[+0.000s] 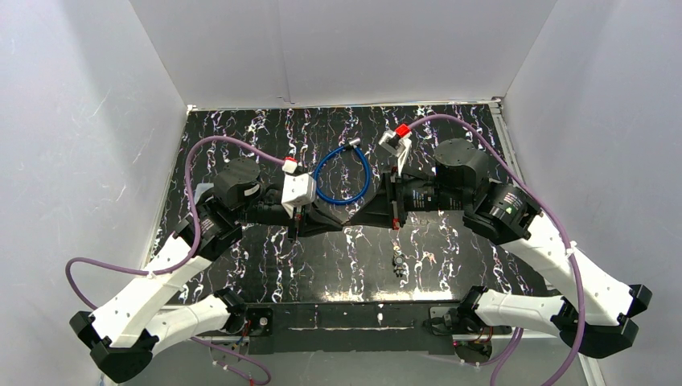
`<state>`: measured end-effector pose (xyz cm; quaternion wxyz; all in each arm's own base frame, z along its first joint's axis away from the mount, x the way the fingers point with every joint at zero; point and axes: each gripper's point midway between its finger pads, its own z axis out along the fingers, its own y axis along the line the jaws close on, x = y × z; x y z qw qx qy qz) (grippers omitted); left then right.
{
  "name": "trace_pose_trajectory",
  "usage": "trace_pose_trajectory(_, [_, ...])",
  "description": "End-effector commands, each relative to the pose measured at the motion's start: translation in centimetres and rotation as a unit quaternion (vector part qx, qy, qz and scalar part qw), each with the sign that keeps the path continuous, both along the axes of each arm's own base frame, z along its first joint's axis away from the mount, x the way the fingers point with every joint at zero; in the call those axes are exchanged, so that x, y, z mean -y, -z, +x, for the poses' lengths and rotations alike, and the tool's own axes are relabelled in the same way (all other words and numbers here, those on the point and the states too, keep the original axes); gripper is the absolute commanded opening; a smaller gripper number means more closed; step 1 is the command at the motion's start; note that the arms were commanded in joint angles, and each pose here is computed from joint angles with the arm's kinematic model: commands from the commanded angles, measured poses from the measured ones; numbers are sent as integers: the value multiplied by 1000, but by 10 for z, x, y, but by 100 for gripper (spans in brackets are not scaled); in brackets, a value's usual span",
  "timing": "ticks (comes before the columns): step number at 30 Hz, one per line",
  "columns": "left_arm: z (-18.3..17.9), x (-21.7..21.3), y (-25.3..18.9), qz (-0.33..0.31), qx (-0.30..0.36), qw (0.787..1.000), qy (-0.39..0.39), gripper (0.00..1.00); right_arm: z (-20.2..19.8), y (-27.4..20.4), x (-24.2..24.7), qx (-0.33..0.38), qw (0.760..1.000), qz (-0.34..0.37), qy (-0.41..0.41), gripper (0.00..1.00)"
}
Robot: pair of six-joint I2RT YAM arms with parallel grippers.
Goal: Unlock with the key
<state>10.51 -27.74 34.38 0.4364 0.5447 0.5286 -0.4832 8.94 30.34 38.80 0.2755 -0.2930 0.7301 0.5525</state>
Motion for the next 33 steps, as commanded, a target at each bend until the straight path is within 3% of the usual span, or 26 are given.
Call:
trace_pose_trajectory(1, [5, 1, -14, -16, 38, 999, -12, 0, 3, -14, 0, 21, 999, 25, 7, 1])
trace_pose_trajectory(6, [9, -1, -15, -16, 52, 998, -24, 0, 4, -6, 2, 18, 1000, 16, 12, 3])
trace_pose_trajectory(10, [8, -2, -13, -6, 42, 999, -25, 0, 9, -6, 12, 38, 998, 5, 39, 40])
trace_pose_trajectory(12, [7, -3, -14, -6, 37, 999, -28, 0, 10, -10, 20, 56, 997, 6, 53, 51])
trace_pose_trajectory(14, [8, -3, -16, -8, 33, 999, -33, 0, 12, -12, 26, 69, 996, 6, 64, 56])
trace_pose_trajectory(21, [4, -1, -23, -14, 3, 999, -31, 0, 19, -7, 23, 93, 993, 0, 66, 58])
trace_pose_trajectory(33, [3, 1, -24, -6, -16, 1000, -26, 0, 18, -19, 1, 125, 992, 7, 32, 47])
